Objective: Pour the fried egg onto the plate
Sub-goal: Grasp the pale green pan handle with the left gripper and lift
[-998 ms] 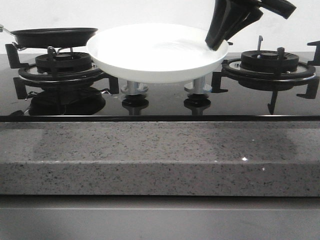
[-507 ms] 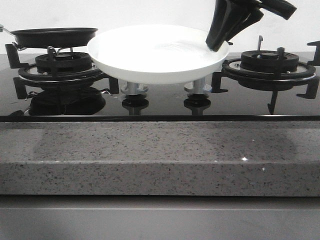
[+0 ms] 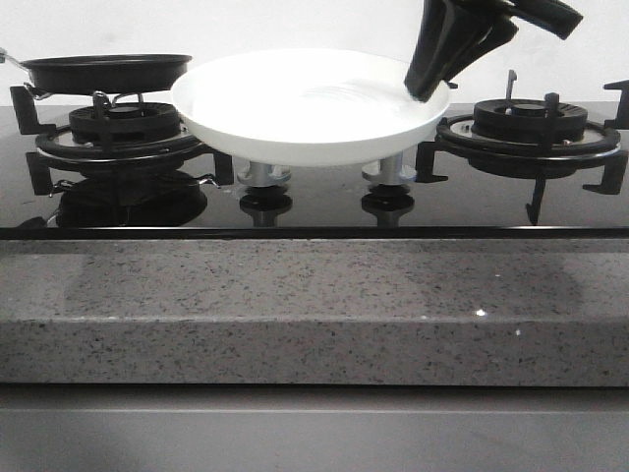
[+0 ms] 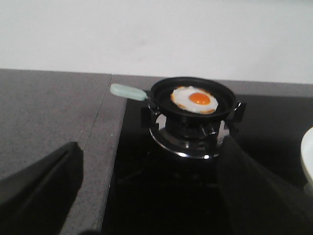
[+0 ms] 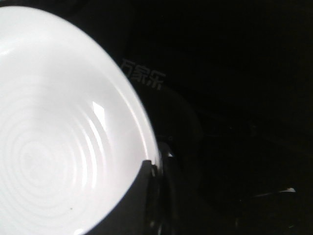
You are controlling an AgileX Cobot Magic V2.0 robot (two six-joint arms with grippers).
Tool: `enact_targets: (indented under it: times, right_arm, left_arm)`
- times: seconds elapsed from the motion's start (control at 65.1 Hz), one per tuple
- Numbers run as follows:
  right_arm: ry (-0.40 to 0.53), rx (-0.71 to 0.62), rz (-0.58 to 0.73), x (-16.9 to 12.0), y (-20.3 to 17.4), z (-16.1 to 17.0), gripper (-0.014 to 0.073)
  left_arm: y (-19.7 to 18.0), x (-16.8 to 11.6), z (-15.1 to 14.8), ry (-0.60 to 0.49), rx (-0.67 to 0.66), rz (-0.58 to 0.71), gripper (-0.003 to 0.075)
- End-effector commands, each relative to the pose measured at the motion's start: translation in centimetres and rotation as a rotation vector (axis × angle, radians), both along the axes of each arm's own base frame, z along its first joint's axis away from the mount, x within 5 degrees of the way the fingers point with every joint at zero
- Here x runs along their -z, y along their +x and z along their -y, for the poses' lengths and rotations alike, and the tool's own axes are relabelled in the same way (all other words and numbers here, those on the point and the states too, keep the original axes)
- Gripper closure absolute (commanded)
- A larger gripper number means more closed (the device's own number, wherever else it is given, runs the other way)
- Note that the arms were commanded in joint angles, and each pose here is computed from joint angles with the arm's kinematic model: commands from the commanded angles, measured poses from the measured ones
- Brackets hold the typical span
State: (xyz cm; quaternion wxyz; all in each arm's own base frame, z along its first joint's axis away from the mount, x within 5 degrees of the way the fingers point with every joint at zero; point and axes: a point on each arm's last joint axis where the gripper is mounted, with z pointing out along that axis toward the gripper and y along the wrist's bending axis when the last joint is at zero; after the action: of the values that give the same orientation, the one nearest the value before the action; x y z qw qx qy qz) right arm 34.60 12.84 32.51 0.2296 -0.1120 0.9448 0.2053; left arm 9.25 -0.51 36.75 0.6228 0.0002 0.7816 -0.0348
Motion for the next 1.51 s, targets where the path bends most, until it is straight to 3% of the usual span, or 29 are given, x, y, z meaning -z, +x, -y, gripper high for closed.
enact_targets:
  times: [0.0,0.154,0.338,0.461,0.753,0.983,1.229,1.49]
  right_arm:
    - [0.048,0.008,0.109,-3.0,-0.7,0.1,0.0662]
    - [0.048,0.008,0.109,-3.0,-0.7,0.1,0.0662]
    - [0.048,0.008,0.109,-3.0,-0.7,0.1,0.0662]
    - [0.048,0.008,0.109,-3.0,-0.7,0.1,0.0662]
    - [0.048,0.008,0.11,-3.0,-0.7,0.1,0.0662]
    - [0.048,0.008,0.11,-3.0,-0.7,0.1,0.0662]
    - [0.048,0.008,0.11,-3.0,-0.7,0.1,0.0662]
    - [0.048,0.008,0.11,-3.0,-0.7,0.1,0.0662]
  left_arm:
    - [1.8,-1.9,-0.1,0.035,-0.013,-0.015,0.0122]
    - [5.7,-2.9,-0.8,0.116,-0.064,-0.213,0.0122]
    - [10.5,-3.5,-3.1,0.013,-0.141,-0.333,0.0122]
    - [13.6,-3.2,-4.7,-0.117,-0.091,-0.385,0.0122]
    - [20.5,-1.6,-8.2,-0.575,0.089,-0.396,0.0122]
    - [25.2,0.3,-9.0,-0.822,0.221,-0.424,0.0122]
    - [29.1,2.3,-10.0,-0.963,0.252,-0.412,0.0122]
    - [31.3,4.1,-9.1,-0.985,0.305,-0.47,0.0122]
